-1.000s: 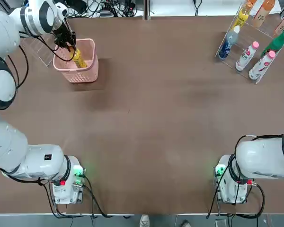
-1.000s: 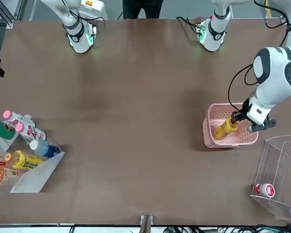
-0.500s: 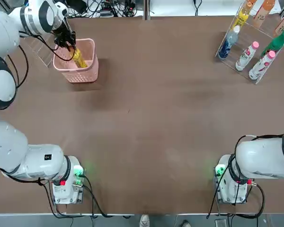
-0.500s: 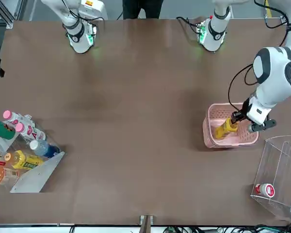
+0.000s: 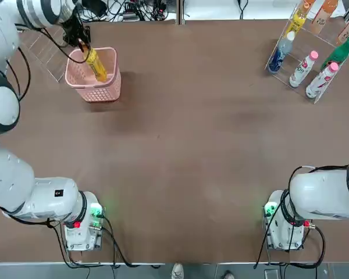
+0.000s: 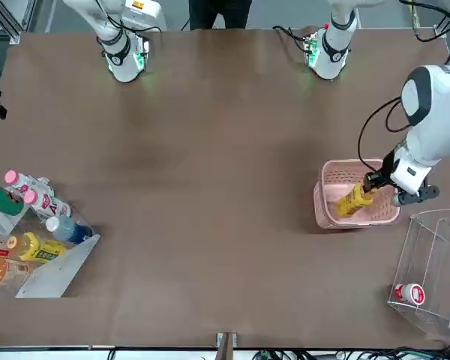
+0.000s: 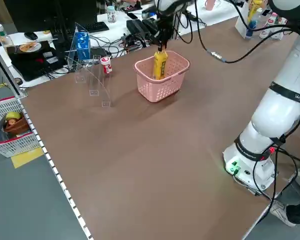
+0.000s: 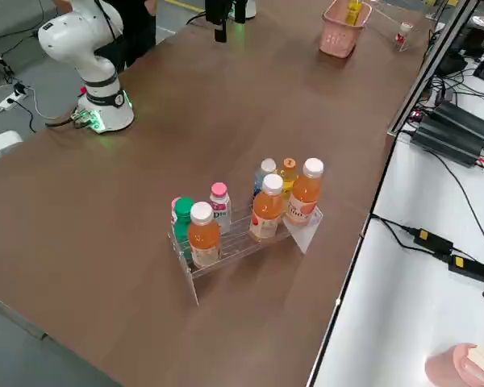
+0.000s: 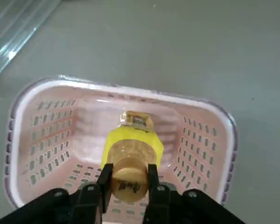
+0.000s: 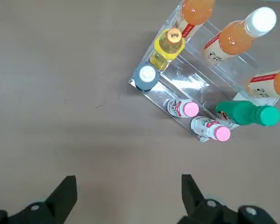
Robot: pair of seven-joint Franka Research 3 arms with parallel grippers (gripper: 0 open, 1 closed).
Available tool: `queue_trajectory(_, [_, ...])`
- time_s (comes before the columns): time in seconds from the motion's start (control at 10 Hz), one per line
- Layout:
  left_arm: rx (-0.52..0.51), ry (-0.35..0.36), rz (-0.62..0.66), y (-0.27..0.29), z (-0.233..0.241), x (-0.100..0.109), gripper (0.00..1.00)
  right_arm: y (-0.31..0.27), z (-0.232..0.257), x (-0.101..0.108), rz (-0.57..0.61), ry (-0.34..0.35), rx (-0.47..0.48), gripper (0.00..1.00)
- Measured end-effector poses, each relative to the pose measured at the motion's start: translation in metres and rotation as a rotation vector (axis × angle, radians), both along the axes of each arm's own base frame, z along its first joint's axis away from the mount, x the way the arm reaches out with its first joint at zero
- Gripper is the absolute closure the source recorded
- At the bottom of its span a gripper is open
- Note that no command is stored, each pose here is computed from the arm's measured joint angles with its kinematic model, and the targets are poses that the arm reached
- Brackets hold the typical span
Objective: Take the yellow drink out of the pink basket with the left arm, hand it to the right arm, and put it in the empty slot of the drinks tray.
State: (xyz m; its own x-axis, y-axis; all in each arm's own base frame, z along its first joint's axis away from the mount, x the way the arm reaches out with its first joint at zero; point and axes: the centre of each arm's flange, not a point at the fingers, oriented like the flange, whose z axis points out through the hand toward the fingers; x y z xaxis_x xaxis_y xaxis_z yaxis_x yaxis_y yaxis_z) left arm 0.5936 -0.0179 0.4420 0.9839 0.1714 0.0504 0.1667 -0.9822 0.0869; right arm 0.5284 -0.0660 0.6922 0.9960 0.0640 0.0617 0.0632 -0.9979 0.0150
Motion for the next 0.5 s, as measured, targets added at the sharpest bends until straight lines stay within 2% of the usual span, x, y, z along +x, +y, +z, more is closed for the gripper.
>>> queue_trajectory(0.5, [-0.007,-0.011,-0.027,-0.007,0.102,0.010,0.66,0.001,0.001,0.000,0.002,-0.003,0.000,0.01])
